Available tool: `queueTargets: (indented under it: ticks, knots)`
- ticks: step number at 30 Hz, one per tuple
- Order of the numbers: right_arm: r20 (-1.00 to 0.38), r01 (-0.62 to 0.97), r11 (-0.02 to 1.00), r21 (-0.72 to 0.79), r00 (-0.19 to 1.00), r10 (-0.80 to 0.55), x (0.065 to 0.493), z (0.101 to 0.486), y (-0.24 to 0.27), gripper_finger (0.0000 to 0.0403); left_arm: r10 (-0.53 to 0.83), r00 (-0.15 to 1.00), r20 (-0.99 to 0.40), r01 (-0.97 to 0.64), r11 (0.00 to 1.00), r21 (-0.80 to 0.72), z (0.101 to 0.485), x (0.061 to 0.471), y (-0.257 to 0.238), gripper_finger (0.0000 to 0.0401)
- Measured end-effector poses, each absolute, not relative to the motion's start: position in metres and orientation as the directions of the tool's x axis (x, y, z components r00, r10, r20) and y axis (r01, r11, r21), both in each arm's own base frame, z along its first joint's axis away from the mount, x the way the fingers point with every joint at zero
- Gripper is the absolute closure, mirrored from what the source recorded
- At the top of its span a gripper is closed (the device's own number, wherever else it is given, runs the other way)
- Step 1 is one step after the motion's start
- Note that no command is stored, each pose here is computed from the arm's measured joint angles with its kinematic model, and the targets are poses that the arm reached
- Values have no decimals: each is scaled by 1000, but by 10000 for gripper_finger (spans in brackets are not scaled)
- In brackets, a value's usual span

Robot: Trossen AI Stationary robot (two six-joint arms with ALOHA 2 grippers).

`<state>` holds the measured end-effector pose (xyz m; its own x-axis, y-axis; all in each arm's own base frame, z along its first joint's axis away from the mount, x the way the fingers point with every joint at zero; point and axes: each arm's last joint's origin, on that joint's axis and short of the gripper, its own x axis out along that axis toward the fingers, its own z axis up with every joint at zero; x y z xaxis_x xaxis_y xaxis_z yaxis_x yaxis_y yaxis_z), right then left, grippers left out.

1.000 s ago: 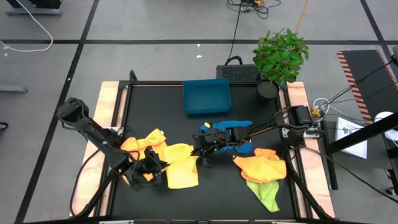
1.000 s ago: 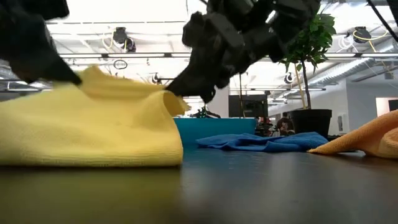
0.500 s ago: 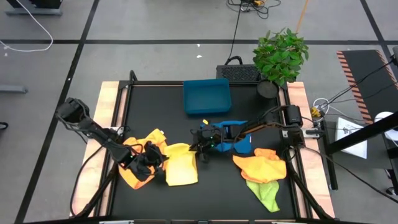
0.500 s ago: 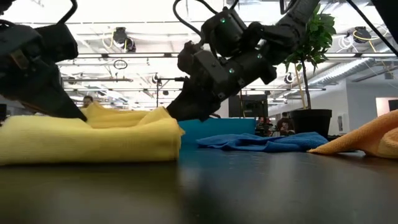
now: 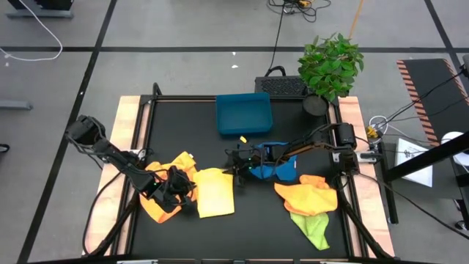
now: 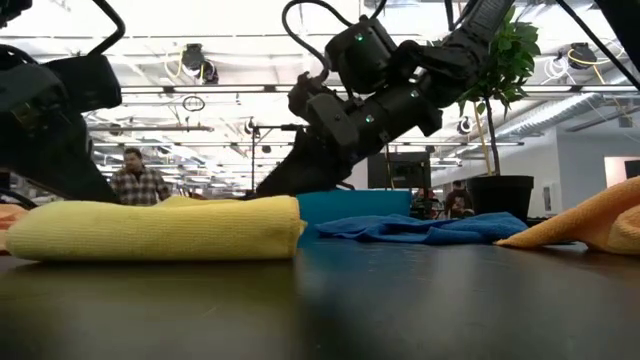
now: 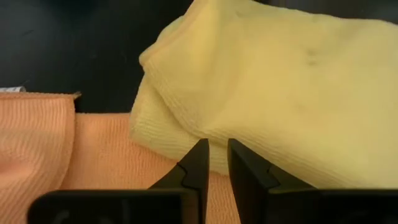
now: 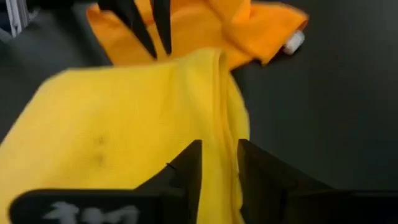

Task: Fold microfiber towels
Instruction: Fold the yellow microfiber towel, then put the yellow microfiber towel into the bin

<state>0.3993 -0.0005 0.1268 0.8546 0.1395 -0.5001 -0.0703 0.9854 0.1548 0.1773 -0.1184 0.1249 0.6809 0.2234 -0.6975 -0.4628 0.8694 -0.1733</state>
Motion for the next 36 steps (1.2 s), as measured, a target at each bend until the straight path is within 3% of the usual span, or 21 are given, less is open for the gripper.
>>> queueTargets:
  ticks: [10, 17, 22, 30, 36]
  knots:
    - [-461, -115, 985, 130, 872, 162, 397, 147, 8, 278, 143, 785, -603, -342, 911, -230, 141, 182, -128, 339]
    - [-439, -324, 946, 20, 847, 299, 389, 160, 70, 283, 29, 867, -497, -179, 950, -257, 152, 188, -145, 338]
    - [-458, -351, 936, -21, 835, 303, 382, 156, 103, 277, -35, 898, -438, -88, 962, -258, 150, 198, -153, 338]
    - [-467, -411, 908, -84, 821, 329, 370, 155, 138, 244, -109, 867, -487, -13, 971, -241, 150, 205, -162, 338]
    - [-485, -372, 912, -172, 838, 251, 365, 151, 146, 201, -104, 764, -637, 27, 991, -129, 159, 208, -169, 338]
